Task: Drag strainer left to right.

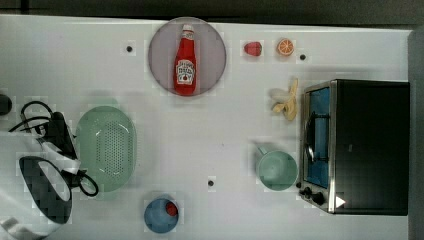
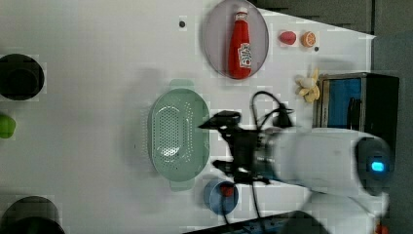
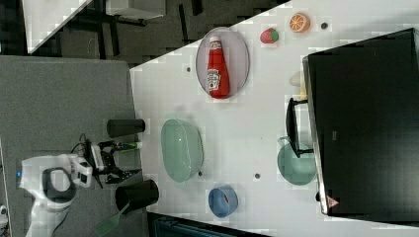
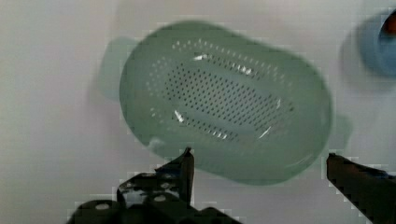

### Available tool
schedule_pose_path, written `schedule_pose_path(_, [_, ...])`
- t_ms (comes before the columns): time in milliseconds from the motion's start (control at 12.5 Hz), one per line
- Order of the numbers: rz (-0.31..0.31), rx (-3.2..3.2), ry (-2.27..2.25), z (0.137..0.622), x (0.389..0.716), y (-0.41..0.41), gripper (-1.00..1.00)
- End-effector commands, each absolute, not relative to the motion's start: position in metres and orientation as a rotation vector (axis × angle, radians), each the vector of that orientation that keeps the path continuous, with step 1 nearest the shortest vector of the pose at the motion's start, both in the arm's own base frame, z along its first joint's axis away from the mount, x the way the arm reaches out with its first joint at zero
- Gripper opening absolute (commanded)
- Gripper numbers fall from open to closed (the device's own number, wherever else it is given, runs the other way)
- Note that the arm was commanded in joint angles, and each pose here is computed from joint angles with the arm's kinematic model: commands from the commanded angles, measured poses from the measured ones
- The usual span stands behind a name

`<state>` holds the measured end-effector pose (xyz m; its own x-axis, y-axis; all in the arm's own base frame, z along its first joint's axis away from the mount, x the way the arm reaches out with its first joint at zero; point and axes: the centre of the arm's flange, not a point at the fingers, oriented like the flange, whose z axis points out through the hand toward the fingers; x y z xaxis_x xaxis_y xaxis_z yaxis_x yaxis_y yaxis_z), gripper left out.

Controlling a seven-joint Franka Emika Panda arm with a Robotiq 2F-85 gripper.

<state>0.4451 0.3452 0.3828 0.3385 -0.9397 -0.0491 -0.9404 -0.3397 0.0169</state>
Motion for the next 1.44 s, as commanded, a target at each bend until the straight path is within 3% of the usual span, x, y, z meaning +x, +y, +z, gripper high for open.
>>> schedule_pose_path(80, [0.100,-2.400,2.061,0.332,0.458,0.345,1.00])
schedule_pose_path(720, [0.177,-2.301,2.111,0.206,0.474,0.347,1.00])
schedule_pose_path(1040, [0.138,-2.280,2.142,0.170,0.481,0.331,1.00])
schedule_pose_path(1440, [0.115,-2.257,2.187,0.163,0.488,0.309,1.00])
